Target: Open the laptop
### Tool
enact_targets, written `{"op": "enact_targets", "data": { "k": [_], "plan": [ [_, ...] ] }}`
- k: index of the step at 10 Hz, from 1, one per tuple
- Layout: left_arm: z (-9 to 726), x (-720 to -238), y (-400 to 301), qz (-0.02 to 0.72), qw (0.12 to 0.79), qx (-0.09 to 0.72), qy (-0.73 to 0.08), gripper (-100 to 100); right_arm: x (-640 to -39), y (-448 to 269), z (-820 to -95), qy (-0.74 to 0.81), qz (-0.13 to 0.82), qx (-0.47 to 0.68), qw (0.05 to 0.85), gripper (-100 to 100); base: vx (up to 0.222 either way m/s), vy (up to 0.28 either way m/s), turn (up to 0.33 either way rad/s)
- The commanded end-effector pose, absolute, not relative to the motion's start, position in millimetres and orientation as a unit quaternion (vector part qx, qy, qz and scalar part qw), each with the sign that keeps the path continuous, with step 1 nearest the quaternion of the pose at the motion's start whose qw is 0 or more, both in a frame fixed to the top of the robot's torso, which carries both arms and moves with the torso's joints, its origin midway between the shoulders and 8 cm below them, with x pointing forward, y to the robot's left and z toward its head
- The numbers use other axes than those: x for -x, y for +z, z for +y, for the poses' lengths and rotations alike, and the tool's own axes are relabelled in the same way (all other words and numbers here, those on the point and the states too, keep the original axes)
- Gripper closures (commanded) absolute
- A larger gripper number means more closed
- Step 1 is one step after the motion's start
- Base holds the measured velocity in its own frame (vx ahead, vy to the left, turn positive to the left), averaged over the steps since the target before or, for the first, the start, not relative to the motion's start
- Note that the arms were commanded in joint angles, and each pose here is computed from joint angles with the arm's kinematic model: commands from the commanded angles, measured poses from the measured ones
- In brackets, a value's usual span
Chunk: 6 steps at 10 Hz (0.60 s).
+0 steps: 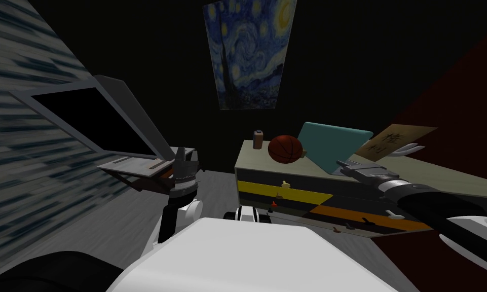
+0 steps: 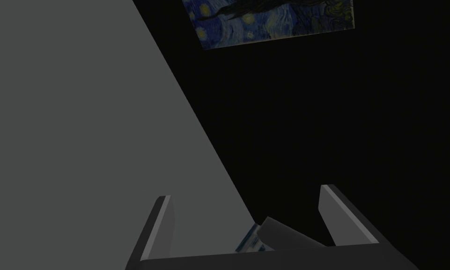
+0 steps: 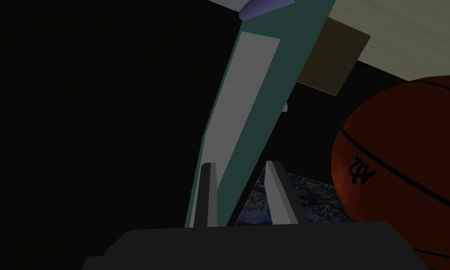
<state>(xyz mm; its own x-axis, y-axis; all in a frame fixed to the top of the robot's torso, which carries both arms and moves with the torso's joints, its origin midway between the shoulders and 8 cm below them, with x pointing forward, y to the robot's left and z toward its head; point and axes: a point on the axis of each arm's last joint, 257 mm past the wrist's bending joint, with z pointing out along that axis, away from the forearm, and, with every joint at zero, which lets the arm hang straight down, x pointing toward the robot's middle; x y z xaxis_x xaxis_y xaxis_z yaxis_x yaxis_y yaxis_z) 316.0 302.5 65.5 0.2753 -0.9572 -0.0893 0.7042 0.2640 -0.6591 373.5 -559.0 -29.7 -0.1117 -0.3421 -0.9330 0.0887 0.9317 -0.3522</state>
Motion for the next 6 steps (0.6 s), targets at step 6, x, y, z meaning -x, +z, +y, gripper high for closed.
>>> {"op": "enact_targets", "data": {
  "k": [6],
  "plan": [
    [302.5,-316.0,65.5,0.246,0.756,0.257,-0.549,0,-376.2,-33.5,-562.7,-0.063,0.735,-0.014,0.675,100,-0.015,-0.037,0.016]
  ]
}}
